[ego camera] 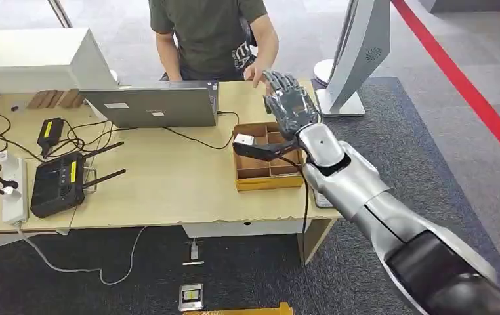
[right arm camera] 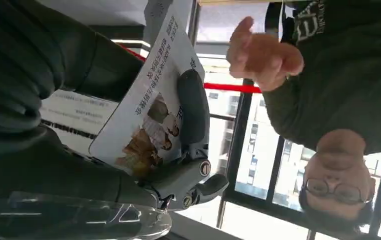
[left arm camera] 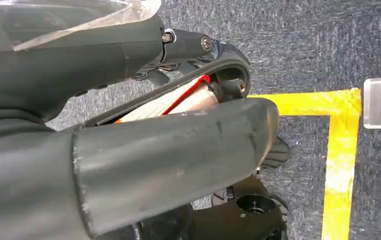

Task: Pass the card to the sensor for recognition and then transmit it.

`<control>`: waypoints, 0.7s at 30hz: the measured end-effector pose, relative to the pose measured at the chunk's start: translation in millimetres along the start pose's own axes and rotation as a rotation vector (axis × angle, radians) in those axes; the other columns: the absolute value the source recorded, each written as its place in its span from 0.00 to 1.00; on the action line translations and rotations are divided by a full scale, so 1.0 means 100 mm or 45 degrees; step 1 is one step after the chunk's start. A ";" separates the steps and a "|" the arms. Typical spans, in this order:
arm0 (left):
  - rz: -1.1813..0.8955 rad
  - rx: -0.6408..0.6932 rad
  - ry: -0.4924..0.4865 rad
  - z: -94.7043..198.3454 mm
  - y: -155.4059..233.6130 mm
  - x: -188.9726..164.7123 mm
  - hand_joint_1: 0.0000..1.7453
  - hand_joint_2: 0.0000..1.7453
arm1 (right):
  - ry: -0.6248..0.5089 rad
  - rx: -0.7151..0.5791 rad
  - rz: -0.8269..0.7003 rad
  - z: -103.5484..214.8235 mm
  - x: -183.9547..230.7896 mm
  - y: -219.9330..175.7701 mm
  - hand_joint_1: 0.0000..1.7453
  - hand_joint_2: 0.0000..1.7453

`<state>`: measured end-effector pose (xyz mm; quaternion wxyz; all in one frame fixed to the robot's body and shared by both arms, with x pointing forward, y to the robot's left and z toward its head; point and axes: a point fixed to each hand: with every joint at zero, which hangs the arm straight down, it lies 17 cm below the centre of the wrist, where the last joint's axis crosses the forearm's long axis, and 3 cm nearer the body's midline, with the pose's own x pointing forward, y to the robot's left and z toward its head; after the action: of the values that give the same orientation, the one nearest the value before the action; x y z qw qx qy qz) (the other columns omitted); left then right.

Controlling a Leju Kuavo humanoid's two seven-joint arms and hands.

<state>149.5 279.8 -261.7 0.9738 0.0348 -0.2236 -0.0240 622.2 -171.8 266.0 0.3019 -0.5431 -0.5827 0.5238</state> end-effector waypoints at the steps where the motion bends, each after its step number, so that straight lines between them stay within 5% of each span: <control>1: 0.000 0.000 -0.001 0.00 0.00 0.01 0.00 0.00 | 0.001 0.010 0.001 0.00 0.02 0.03 1.00 1.00; 21: -0.027 -0.017 0.004 -0.01 -0.06 0.04 0.00 0.00 | 0.063 0.142 0.068 0.02 -0.14 0.36 1.00 1.00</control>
<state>153.0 273.6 -261.2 0.9740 0.0305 -0.2217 -0.0360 634.9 -190.2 234.9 0.3319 -0.5537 -0.5303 0.5496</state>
